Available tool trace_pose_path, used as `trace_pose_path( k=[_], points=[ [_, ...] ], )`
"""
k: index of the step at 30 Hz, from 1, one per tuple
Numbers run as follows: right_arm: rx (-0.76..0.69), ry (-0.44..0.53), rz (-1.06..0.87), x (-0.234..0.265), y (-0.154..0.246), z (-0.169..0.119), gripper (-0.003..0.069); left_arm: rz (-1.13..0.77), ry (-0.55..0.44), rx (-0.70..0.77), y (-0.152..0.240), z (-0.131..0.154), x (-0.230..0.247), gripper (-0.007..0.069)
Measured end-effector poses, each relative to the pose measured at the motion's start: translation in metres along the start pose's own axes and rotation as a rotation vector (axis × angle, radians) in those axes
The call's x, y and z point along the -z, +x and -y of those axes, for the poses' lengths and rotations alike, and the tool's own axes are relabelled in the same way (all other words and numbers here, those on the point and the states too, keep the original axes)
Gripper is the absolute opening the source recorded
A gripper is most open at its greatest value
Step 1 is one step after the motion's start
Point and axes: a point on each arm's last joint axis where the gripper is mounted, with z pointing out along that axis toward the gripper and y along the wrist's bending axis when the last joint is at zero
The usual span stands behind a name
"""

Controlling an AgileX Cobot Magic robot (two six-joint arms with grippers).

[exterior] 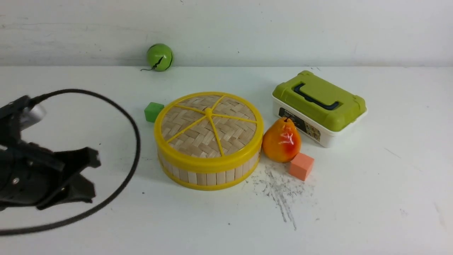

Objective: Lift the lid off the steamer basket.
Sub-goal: Use the left arm to lift the lid of the steamer

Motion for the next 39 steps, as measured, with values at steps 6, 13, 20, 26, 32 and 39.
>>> trace_pose_path(
  k=[6,13,20,26,32,39],
  points=[
    [0.000,0.000,0.000,0.000,0.000,0.000,0.0240,-0.160,0.192,-0.035,-0.029,0.027,-0.020,-0.0013],
    [0.000,0.000,0.000,0.000,0.000,0.000,0.0240,-0.295,0.160,-0.237,-0.059,0.077,-0.034,-0.0013],
    [0.000,0.000,0.000,0.000,0.000,0.000,0.0240,-0.248,0.006,-0.470,-0.093,0.135,-0.043,-0.0009],
    [0.000,0.000,0.000,0.000,0.000,0.000,0.0240,-0.091,-0.065,-0.589,-0.123,0.176,-0.058,0.0087],
    [0.000,0.000,0.000,0.000,0.000,0.000,0.0240,-0.043,-0.172,-0.649,-0.131,0.187,-0.090,0.0272],
    [0.000,0.000,0.000,0.000,0.000,0.000,0.0240,-0.048,-0.213,-0.616,-0.132,0.181,-0.123,0.0390]
  ],
)
